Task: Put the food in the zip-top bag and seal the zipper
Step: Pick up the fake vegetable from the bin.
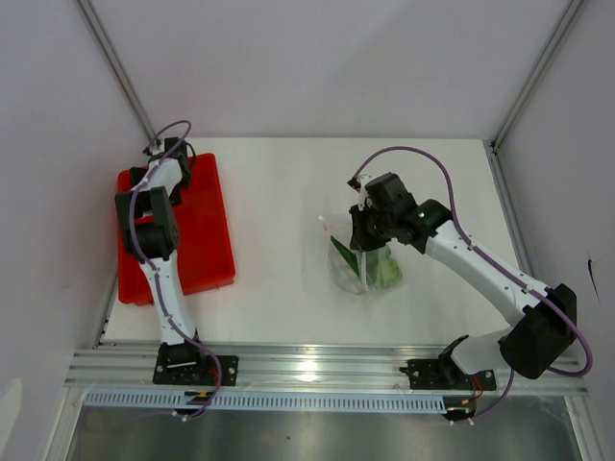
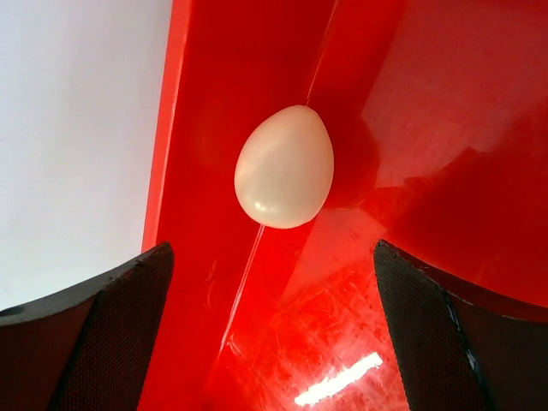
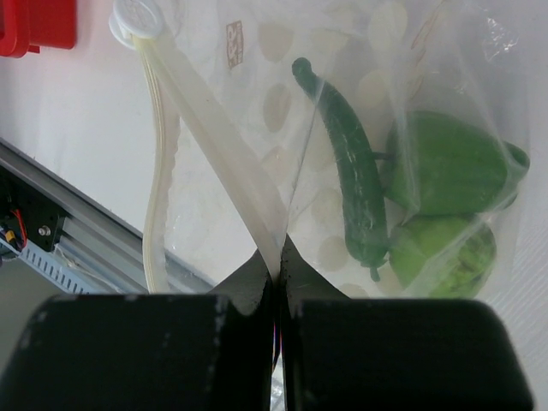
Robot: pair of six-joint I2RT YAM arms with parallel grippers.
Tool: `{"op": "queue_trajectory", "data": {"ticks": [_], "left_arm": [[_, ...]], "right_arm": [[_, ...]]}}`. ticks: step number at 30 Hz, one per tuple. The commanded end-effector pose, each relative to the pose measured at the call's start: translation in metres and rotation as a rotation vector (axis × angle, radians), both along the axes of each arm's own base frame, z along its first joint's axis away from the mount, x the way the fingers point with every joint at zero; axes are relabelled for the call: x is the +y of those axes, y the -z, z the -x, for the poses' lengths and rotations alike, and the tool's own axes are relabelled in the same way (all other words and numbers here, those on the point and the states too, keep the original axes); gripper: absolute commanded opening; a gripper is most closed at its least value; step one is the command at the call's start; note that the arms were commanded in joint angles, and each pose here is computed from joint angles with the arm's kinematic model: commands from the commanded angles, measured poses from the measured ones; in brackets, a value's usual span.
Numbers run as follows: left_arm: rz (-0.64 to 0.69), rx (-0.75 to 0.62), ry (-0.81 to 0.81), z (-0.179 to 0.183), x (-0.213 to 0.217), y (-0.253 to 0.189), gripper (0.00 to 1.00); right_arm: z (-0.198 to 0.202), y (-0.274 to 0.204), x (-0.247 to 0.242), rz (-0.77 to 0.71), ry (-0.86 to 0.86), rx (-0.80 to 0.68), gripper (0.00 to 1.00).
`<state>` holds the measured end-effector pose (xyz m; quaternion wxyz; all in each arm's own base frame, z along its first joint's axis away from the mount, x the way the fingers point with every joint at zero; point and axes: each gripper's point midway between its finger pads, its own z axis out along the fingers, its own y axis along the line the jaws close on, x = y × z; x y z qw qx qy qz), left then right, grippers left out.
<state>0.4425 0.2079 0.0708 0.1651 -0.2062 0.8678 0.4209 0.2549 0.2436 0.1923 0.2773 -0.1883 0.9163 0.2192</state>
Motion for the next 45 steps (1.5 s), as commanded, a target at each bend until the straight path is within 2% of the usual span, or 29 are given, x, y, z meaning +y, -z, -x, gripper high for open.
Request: {"op": "queue_trajectory", "data": {"ticks": [1,18,24,34,43,45], "left_arm": [[-0.069,-0.006,-0.044,0.002,0.012,-0.01,0.99],[-0.028,0.023,-0.022,-0.019,0.022,0.002,0.98],[-0.014,0.052,-0.024,-0.016,0.02,0.01,0.99],[-0.067,0.117,-0.051,-0.011,0.03,0.018,1.0],[-0.108,0.094,-0.04,-0.019,0.035,0.012,1.0],[-0.107,0.091,-0.044,-0.018,0.037,0.011,0.93]], "right_arm": [[0.0,-0.015,0.008,-0.02,-0.037,-0.025,0.0],[0.003,-0.007,0.002,0.012,-0.044,-0.035,0.0],[0.002,-0.007,0.004,0.008,-0.049,-0.04,0.0],[0.005,-0.005,0.004,0.006,-0.054,-0.038,0.0],[0.006,-0.008,0.003,0.004,-0.05,-0.044,0.0],[0.006,-0.008,0.005,0.004,-0.056,-0.045,0.0]]}}
